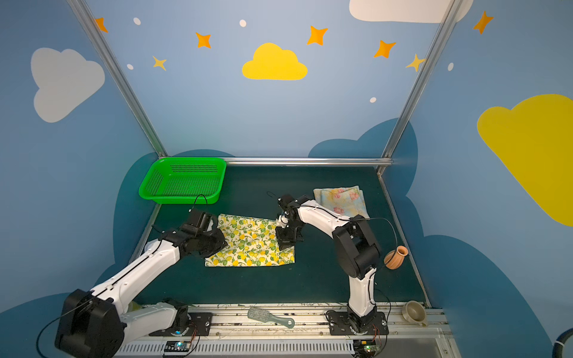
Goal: Fold and stack skirts
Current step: Rotate the skirt at the center of the table, then smooth out the skirt at the center of the table.
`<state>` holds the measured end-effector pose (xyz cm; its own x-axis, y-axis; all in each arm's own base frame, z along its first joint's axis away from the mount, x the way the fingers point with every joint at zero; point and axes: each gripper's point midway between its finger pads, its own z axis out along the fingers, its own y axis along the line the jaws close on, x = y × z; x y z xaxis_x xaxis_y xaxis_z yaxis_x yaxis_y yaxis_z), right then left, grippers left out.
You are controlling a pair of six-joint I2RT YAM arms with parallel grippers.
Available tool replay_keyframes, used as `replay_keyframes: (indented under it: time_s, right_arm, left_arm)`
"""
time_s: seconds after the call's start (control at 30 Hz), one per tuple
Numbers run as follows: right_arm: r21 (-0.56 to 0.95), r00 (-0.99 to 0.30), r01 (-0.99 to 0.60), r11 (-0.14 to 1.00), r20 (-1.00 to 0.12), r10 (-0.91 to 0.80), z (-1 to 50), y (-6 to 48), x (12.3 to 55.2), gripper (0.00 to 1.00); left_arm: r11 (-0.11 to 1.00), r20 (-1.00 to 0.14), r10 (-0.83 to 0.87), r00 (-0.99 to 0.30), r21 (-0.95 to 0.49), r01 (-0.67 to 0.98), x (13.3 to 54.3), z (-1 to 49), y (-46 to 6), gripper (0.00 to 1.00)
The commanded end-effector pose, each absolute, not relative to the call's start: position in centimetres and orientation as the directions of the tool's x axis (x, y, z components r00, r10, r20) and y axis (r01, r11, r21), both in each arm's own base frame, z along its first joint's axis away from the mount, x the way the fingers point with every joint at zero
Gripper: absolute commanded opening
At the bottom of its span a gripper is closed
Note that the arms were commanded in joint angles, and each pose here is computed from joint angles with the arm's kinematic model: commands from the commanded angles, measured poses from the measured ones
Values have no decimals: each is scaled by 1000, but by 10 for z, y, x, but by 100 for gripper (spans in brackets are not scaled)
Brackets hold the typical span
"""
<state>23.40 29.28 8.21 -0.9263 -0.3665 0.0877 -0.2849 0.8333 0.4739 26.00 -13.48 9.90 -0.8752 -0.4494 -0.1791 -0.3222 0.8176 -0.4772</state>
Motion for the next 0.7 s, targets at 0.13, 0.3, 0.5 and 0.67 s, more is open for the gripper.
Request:
replay_keyframes:
  time_s: [0.13, 0.3, 0.5, 0.67]
  right_arm:
    - [559, -946, -219, 800, 77, -314, 77, 295, 236, 0]
    - [590, -958, -162, 791, 98, -270, 60, 290, 238, 0]
    - [546, -961, -104, 832, 161, -225, 36, 270, 231, 0]
    - [515, -961, -84, 853, 184, -206, 37, 257, 227, 0]
  left_arm:
    - [854, -135, -317, -939, -472, -220, 271, 74, -183, 10]
    - [887, -78, -254, -964, -416, -201, 264, 36, -196, 9]
    - [899, -15, -254, -967, -373, -230, 253, 0, -194, 5]
    - [899, -35, -246, -969, -383, -214, 256, 6, -199, 5]
